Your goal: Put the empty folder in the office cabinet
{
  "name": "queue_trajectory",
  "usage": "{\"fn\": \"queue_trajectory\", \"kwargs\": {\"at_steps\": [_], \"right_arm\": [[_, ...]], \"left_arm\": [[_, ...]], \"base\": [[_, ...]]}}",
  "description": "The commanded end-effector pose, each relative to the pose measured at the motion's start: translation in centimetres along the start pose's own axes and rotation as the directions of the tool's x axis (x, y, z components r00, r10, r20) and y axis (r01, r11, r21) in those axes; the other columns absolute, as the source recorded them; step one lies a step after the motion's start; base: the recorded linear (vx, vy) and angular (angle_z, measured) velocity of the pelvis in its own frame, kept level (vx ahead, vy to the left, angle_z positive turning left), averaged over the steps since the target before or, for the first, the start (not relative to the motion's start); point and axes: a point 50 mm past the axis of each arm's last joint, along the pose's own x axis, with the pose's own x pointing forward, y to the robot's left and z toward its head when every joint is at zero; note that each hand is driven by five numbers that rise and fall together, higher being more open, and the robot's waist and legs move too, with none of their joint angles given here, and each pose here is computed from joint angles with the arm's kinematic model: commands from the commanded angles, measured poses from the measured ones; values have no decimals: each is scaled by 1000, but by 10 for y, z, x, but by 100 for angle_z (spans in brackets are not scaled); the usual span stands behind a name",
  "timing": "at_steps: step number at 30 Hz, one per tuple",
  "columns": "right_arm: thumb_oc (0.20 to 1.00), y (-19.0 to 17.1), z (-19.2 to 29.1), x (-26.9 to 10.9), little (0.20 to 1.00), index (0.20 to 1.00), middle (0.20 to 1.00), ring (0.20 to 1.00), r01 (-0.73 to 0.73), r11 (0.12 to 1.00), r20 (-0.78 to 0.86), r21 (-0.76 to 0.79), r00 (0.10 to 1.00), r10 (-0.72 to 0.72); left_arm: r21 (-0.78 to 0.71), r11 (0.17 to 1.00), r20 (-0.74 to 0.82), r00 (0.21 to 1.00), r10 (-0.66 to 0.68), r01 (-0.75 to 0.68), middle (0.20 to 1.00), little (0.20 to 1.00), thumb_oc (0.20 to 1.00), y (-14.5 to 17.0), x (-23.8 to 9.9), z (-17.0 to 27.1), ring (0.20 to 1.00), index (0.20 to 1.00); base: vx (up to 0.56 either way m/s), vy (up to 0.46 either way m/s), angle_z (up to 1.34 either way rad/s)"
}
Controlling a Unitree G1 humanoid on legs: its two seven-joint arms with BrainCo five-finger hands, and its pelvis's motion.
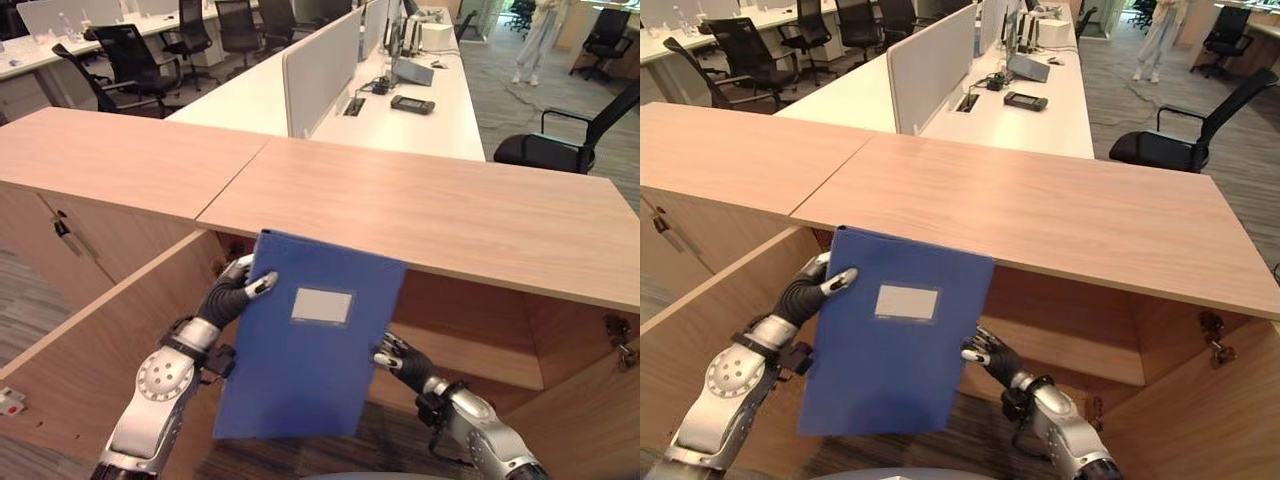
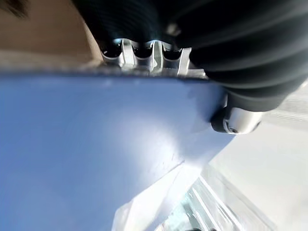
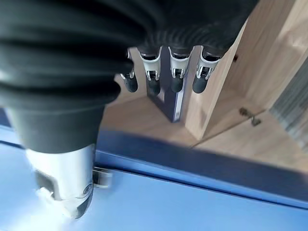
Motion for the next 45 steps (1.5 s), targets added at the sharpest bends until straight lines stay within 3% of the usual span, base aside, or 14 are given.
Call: {"fn": "queue_trajectory", "kwargs": {"at_steps": [1, 12, 13, 14, 15, 16, 19, 26, 30, 31, 32, 38, 45], "right_arm": [[1000, 17, 39, 26, 1000, 1000, 1000, 1000, -60, 998, 174, 35, 983, 53], [1000, 53, 66, 44, 1000, 1000, 1000, 1000, -232, 973, 242, 17, 945, 221], [802, 55, 66, 44, 802, 802, 802, 802, -246, 969, 240, 19, 942, 234], [539, 59, 65, 45, 539, 539, 539, 539, -271, 962, 237, 33, 937, 256], [442, 59, 65, 45, 442, 442, 442, 442, -271, 962, 237, 33, 937, 256], [200, 64, 59, 46, 200, 200, 200, 200, -302, 950, 229, 80, 933, 278], [200, 85, 42, 48, 200, 200, 200, 200, -385, 887, 220, 253, 916, 335], [200, 102, 16, 46, 200, 200, 200, 200, -394, 764, 238, 511, 919, 315], [200, 98, 0, 44, 200, 200, 200, 200, -324, 679, 236, 659, 946, 223], [200, 94, -3, 43, 200, 200, 200, 200, -301, 660, 232, 689, 954, 192], [200, 87, -12, 40, 200, 200, 200, 200, -248, 621, 213, 744, 968, 131], [200, 43, -46, 18, 200, 200, 200, 200, -14, 575, 86, 818, 991, -98], [200, -4, -76, -15, 200, 200, 200, 200, 217, 515, -46, 829, 945, -324]], "left_arm": [[-8, 998, 211, 976, -54, 57, 200, 200, 200, -4, 17, 37, 200, 200], [-51, 984, 250, 956, -154, 172, 200, 200, 200, -31, 44, 39, 200, 200], [-67, 981, 255, 953, -162, 184, 200, 200, 200, -33, 45, 39, 200, 200], [-102, 972, 263, 948, -179, 212, 200, 200, 200, -37, 46, 40, 200, 200], [-103, 972, 263, 948, -180, 213, 200, 200, 200, -37, 46, 40, 200, 200], [-186, 947, 278, 939, -203, 260, 200, 200, 200, -45, 48, 39, 200, 200], [-386, 849, 285, 922, -262, 361, 200, 200, 200, -67, 52, 32, 200, 200], [-508, 779, 242, 929, -281, 368, 200, 200, 200, -80, 53, 18, 200, 200], [-635, 705, 168, 947, -275, 317, 219, 219, 219, -89, 51, -2, 219, 219], [-660, 685, 149, 948, -282, 308, 514, 514, 514, -91, 51, -6, 514, 514], [-692, 668, 98, 952, -288, 274, 1000, 1000, 1000, -92, 46, -18, 1000, 1000], [-720, 682, -116, 946, -304, 131, 1000, 1000, 1000, -85, 14, -60, 1000, 1000], [-688, 723, -406, 863, -300, -72, 1000, 1000, 1000, -72, -45, -112, 1000, 1000]], "base": [[0, 0, 0], [0, 0, 0], [0, 0, 0], [0, 0, 0], [0, 0, 0], [0, 0, 0], [0, 0, 0], [0, 0, 0], [0, 0, 0], [0, 0, 0], [0, 0, 0], [0, 0, 0], [0, 0, 0]]}}
